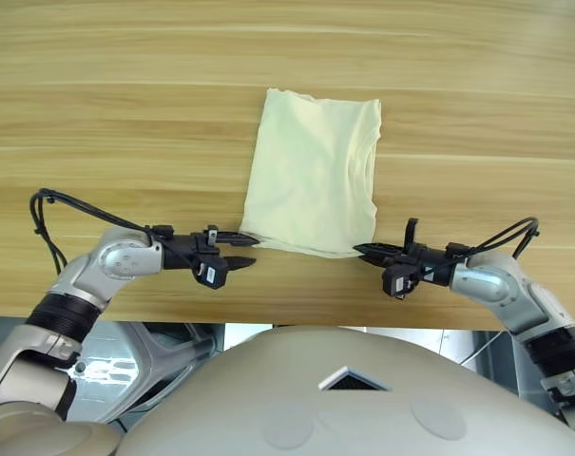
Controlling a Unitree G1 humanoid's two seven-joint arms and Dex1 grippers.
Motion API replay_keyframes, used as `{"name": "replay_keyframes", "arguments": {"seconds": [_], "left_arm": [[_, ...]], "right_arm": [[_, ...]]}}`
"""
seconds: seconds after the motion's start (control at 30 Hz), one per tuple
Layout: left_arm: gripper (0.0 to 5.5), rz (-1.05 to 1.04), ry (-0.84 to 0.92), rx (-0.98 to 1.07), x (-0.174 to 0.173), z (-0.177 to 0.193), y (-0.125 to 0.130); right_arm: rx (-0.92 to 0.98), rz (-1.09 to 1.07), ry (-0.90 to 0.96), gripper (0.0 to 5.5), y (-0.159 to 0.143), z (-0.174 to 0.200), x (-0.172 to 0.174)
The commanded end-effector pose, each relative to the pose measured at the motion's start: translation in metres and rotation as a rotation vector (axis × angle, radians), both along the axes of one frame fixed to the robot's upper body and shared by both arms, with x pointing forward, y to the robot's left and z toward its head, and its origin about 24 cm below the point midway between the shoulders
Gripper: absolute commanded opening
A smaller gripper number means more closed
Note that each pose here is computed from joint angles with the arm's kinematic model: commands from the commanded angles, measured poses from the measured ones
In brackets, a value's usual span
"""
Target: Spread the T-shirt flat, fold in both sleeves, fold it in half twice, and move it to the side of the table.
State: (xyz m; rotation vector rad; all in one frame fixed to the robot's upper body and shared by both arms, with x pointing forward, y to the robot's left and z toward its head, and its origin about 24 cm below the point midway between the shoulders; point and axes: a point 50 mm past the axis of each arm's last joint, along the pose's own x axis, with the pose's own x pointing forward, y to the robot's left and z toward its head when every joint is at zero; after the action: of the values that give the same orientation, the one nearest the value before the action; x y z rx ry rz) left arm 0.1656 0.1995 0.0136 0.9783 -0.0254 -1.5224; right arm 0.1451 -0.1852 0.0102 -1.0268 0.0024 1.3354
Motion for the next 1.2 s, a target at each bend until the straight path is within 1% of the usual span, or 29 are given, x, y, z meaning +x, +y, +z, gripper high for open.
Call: {"name": "replay_keyframes", "arguments": {"seconds": [0.03, 0.13, 0.3, 0.5, 0.6, 0.63, 0.77, 0.93, 1.13, 1.2], "left_arm": [[1.94, 0.067, -0.007, 0.138, 0.006, -0.005, 0.026], [1.94, 0.106, -0.020, 0.155, 0.009, -0.007, 0.034], [1.94, 0.113, -0.012, 0.159, 0.010, -0.010, 0.037], [1.94, 0.066, 0.013, 0.137, 0.003, -0.020, 0.025], [1.94, 0.047, 0.053, 0.136, 0.001, -0.024, 0.020], [2.13, 0.040, 0.069, 0.140, 0.000, -0.025, 0.020], [2.59, 0.015, 0.100, 0.118, -0.004, -0.024, 0.017], [3.12, 0.007, 0.073, 0.114, -0.004, -0.024, 0.014], [3.16, 0.000, 0.053, 0.114, -0.001, -0.025, 0.012], [2.89, -0.011, 0.042, 0.119, 0.001, -0.026, 0.011]], "right_arm": [[-0.044, -0.010, 0.026, 0.04, -0.005, -0.005, -0.001], [-0.044, -0.012, 0.027, 0.04, -0.005, -0.005, -0.001], [-0.044, -0.016, 0.025, 0.04, -0.005, -0.004, -0.001], [-0.044, -0.015, 0.027, 0.04, -0.006, -0.004, -0.001], [-0.042, -0.017, 0.027, 0.04, -0.006, -0.004, -0.002], [-0.042, -0.016, 0.026, 0.04, -0.006, -0.004, -0.001], [-0.041, -0.016, 0.026, 0.04, -0.005, -0.004, -0.001], [-0.038, -0.018, 0.025, 0.04, -0.004, -0.005, -0.001], [-0.036, -0.016, 0.023, 0.04, -0.002, -0.006, 0.000], [-0.032, -0.013, 0.022, 0.04, -0.001, -0.006, 0.001]]}}
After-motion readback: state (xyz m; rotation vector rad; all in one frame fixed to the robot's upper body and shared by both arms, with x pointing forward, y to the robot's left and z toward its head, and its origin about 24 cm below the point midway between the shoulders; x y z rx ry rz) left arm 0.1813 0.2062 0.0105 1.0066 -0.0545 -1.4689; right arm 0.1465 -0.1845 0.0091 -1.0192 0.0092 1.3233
